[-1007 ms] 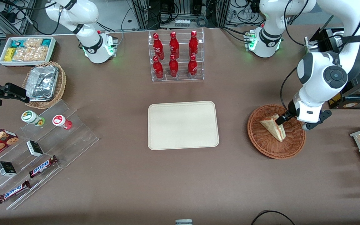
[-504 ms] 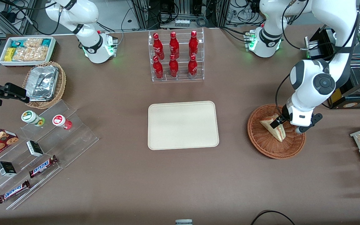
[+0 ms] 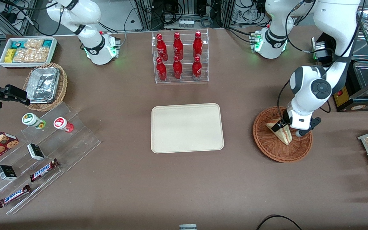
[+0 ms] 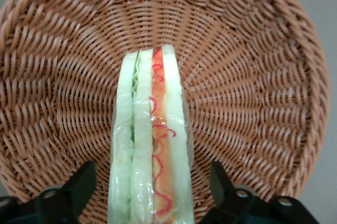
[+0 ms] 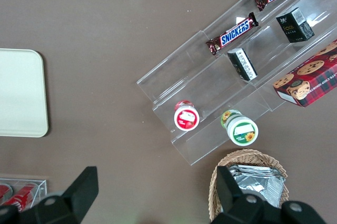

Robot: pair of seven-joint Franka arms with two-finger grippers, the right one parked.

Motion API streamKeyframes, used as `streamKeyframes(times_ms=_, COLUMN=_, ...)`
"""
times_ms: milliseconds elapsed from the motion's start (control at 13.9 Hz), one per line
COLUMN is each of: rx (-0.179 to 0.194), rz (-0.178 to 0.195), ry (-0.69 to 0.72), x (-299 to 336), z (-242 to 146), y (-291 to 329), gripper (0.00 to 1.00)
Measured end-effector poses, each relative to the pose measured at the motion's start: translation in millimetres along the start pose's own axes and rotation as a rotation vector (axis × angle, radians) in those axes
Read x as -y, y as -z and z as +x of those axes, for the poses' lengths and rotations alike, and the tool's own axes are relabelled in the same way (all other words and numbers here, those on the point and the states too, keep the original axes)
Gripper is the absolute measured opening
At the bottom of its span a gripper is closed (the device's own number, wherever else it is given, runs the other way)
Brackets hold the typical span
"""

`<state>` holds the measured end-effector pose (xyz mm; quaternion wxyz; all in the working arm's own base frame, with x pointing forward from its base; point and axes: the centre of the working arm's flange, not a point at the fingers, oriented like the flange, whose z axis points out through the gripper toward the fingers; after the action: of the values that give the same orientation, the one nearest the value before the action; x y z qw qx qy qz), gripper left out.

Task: Place sandwich from basket to tray
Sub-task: 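Lift the sandwich out of the basket with the left gripper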

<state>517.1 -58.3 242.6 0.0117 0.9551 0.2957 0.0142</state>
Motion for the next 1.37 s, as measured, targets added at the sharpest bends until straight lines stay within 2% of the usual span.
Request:
streamKeyframes(times_ms=216, rx=0.004, rz=0.003, ry=0.000, x=1, z=-2, y=-2, gripper=0.56)
streamKeyframes(times_ms=360, rx=0.004, rz=0.005, ry=0.000, x=1, z=-2, y=2, gripper=0.39)
streamKeyframes(times_ms=432, rx=0.006, rz=0.009, ry=-0.002, x=1, z=-1, y=8, gripper=0.35)
streamKeyframes(times_ms=647, rx=0.019, rz=0.026, ry=-0.037, x=-17, z=-5, y=42, gripper=0.31)
streamKeyframes(times_ms=791, rx=0.043, rz=0.051, ry=-0.094, x=-46, z=-14, y=71, gripper=0.20)
streamKeyframes(times_ms=863, rx=0.057, rz=0.065, ry=-0.138, x=-61, z=-19, y=84, gripper=0.19)
streamKeyframes(times_ms=1079, rx=0.079, rz=0.084, ry=-0.253, x=-102, z=-38, y=112, gripper=0.19)
streamKeyframes(times_ms=1367, rx=0.087, rz=0.085, ry=-0.346, x=-142, z=-69, y=106, gripper=0.19)
